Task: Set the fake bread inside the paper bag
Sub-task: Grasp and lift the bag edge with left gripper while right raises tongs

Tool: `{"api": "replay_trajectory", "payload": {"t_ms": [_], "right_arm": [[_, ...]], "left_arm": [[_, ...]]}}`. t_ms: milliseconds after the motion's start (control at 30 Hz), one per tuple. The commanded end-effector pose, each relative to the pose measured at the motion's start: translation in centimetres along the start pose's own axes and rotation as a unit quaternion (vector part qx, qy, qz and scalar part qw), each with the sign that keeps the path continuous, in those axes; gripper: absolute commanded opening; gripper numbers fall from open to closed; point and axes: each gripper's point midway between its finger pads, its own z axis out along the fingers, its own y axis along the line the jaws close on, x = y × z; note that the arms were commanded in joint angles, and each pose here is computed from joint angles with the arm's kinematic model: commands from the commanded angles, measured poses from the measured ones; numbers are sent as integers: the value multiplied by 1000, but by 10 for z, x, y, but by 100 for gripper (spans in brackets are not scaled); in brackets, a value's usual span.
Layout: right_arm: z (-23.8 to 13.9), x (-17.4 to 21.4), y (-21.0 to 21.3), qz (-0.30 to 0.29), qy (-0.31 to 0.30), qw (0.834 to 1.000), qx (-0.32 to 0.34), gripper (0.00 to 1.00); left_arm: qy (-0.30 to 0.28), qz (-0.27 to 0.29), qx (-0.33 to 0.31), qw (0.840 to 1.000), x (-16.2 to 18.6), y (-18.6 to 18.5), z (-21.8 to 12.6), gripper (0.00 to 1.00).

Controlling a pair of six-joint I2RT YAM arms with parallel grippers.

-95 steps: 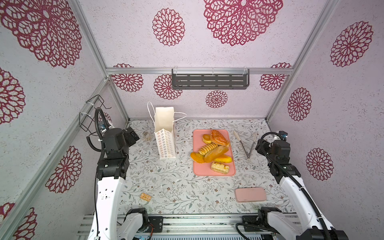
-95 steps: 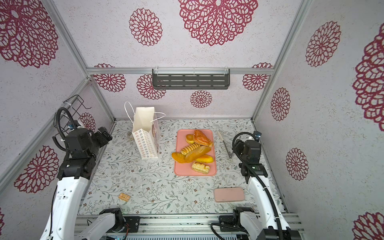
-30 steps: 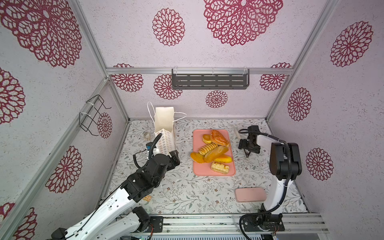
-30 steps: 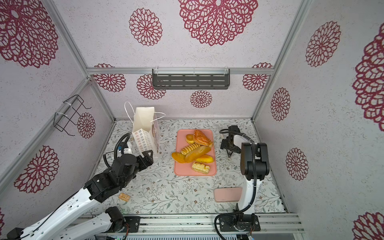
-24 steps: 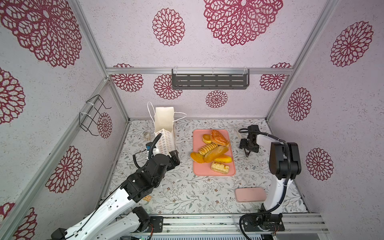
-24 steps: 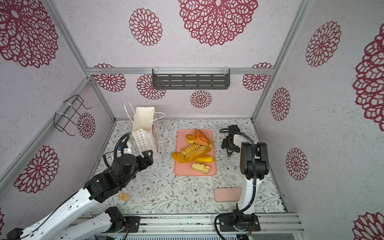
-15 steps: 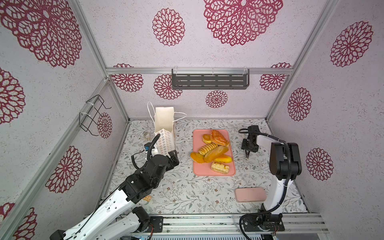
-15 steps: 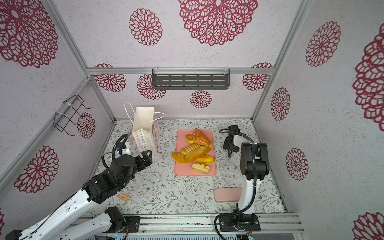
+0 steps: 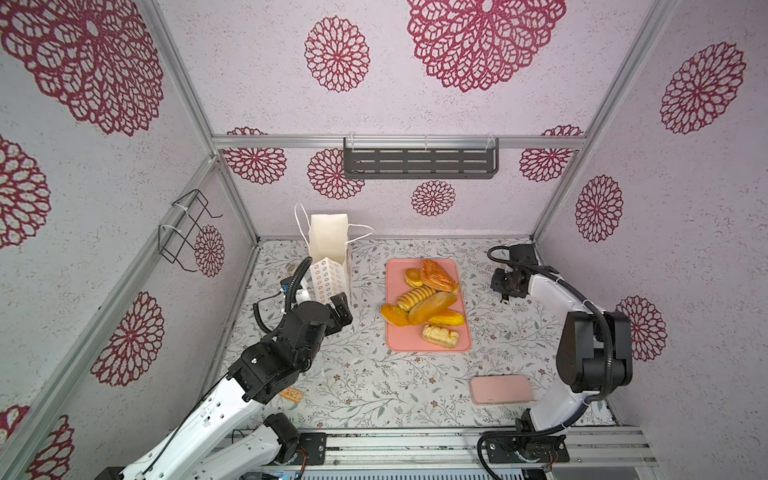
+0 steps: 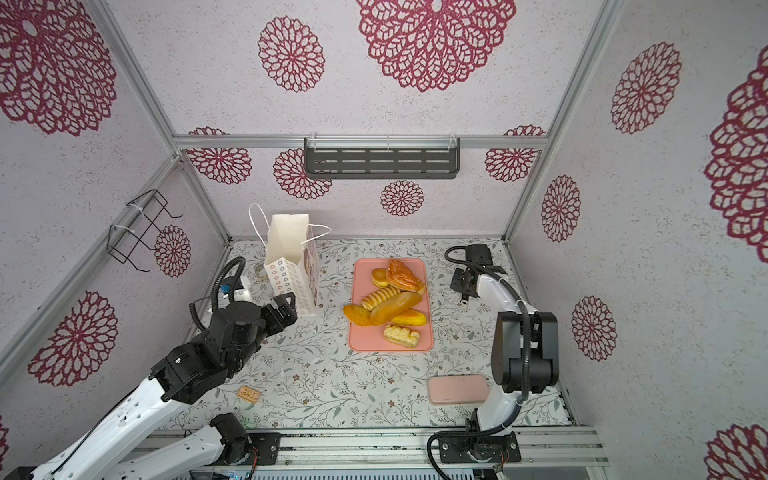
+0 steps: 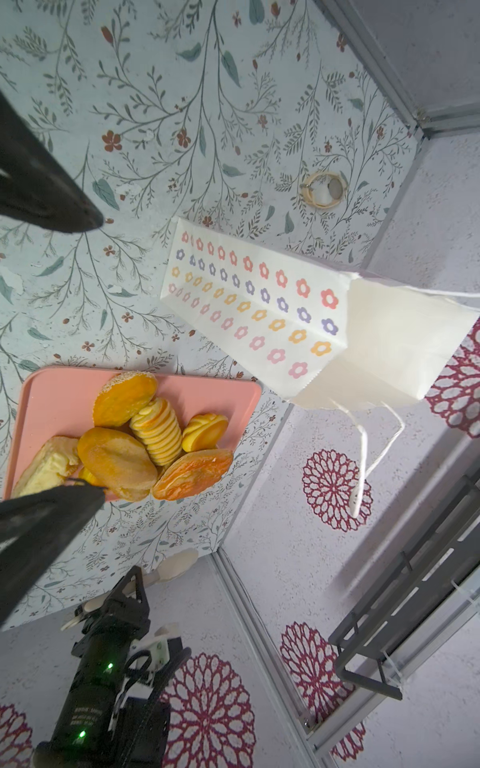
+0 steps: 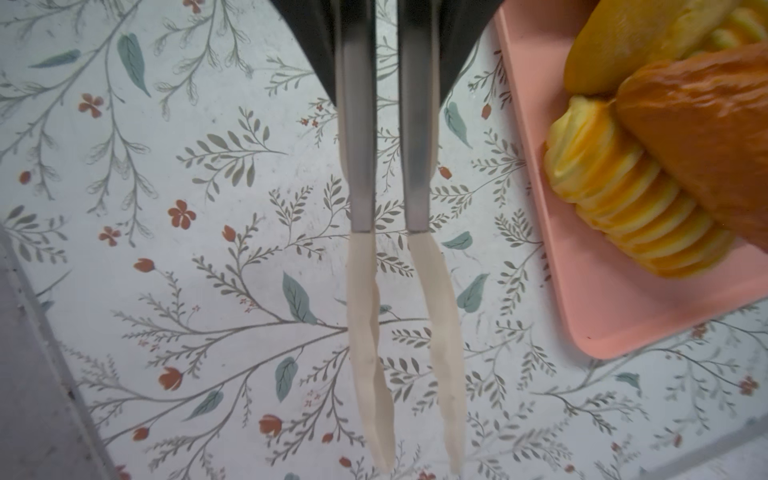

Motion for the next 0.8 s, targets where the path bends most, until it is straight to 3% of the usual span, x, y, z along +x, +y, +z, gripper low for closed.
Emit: {"api": "replay_trajectory", "payload": {"t_ms": [0,367,600,767], "right_arm": [[-33,-13,9,15,-32,999,-28,30],[-90,-15,42,14,-72,991,-111,25],[-129,1,87,-38,-61,983,-167,20],[-161,15,108,-72,-65,975,-199,24]], "left_arm": [[-13,18,-20,1000,-20,10,-11,97],[-11,58,-99,993,-85,41,-27,98],[56,75,-94,991,-101,32,21,97],[95,86,-101,987,-108,32,69,93]]}}
